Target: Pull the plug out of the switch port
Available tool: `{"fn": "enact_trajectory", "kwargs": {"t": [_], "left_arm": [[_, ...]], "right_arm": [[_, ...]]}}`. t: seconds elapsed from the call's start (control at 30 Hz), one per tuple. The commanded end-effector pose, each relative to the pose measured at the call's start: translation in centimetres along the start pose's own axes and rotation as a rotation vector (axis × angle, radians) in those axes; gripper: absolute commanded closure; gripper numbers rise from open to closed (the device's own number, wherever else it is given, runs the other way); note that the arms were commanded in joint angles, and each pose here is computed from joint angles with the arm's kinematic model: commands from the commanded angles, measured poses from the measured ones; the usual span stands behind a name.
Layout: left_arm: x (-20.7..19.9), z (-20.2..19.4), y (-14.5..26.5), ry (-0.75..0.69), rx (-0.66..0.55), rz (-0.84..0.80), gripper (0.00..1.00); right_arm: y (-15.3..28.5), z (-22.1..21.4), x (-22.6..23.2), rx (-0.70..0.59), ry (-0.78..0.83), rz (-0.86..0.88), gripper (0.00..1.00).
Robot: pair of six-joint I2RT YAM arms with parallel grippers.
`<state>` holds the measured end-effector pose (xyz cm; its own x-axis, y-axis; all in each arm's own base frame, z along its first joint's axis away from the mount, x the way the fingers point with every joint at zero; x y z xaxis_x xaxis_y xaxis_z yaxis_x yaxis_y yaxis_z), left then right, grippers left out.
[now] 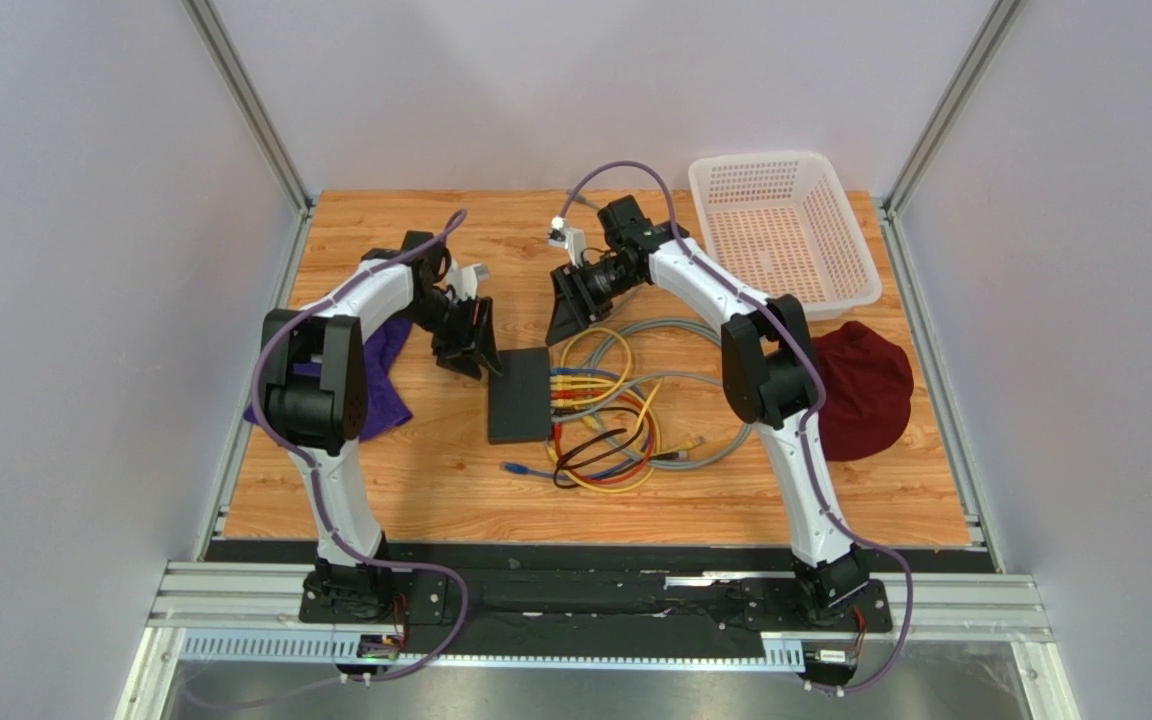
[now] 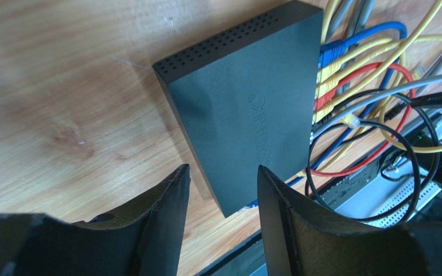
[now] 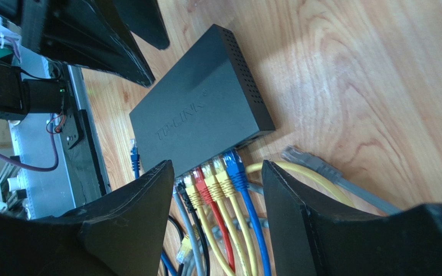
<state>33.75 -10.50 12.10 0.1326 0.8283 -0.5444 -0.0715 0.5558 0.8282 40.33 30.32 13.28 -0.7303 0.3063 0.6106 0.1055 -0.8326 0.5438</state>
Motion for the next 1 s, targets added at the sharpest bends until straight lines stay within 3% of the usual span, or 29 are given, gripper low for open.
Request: {"fn": "enact_trajectory", "kwargs": {"t": [0.0,0.33,0.67,0.97], "left_arm": [[0.0,0.3,-0.4,-0.036,-0.013,-0.054,0.45],[0.7,0.6,-1.6,-0.017,0.033,-0.05,0.46],[0.8,0.9,-1.9,0.0,0.043,-0.044,0.44],[0.7,1.0,-2.1,0.004,0.044,-0.059,0.47]], "right_arm": [[-0.6,1.0,1.1,-0.026,0.009,0.062,0.39],[-3.0,-1.2,-0.2,0.022,-0.05,0.072,0.4],[-3.9,-3.0,-2.1,0.102,-0.036,-0.051,0.39],[-4.0,-5.0,-1.4,0.167,-0.073,0.03,0.48]]}}
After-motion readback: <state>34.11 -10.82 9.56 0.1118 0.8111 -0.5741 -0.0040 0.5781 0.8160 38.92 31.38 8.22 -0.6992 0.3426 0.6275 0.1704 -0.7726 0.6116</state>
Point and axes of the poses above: each gripper's point midway between its finger pads, its own y axis back along the fingers, its own x axis along the line the jaws close on, z = x × y, the point moved 7 cm from there along y, back along the fingers, and after that the axes turned 1 degree about y, right-handed, at the moved point
